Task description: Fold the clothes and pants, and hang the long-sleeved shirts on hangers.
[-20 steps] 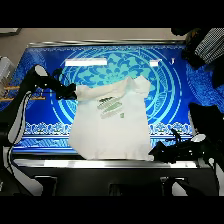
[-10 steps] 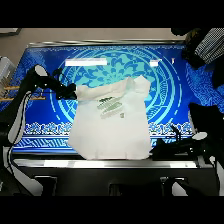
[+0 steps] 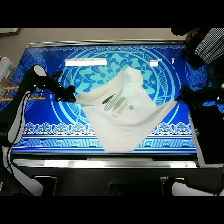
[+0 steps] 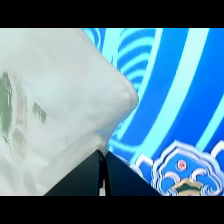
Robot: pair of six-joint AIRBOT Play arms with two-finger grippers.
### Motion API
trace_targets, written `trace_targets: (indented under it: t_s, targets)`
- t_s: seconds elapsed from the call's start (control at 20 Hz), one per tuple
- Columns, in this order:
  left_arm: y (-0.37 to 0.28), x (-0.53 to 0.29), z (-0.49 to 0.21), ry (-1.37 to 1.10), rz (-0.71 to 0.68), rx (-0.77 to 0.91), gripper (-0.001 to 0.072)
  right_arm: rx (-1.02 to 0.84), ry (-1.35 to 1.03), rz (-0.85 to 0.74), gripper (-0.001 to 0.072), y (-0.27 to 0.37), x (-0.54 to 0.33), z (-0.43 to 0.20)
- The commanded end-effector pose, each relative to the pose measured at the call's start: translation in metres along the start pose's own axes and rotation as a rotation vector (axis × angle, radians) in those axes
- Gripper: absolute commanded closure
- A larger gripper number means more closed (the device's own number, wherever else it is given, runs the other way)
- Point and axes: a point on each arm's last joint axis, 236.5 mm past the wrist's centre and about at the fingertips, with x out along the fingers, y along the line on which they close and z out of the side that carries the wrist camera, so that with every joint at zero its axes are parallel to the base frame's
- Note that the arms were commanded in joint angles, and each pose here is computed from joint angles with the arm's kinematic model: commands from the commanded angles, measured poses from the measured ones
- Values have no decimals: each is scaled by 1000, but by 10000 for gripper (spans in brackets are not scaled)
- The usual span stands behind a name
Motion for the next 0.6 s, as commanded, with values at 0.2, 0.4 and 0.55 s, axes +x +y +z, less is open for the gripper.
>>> trace_targets:
  t_s: [0.2,0.4,0.55]
  targets:
    - [-20,20,-18,62,12,30,686,93,-54,5,652,-13,52,101]
    - [-24,23,-21,73,14,41,686,44,79,-10,316,-15,29,66]
    - [-24,23,-22,78,15,42,686,31,196,-21,295,-18,-16,27]
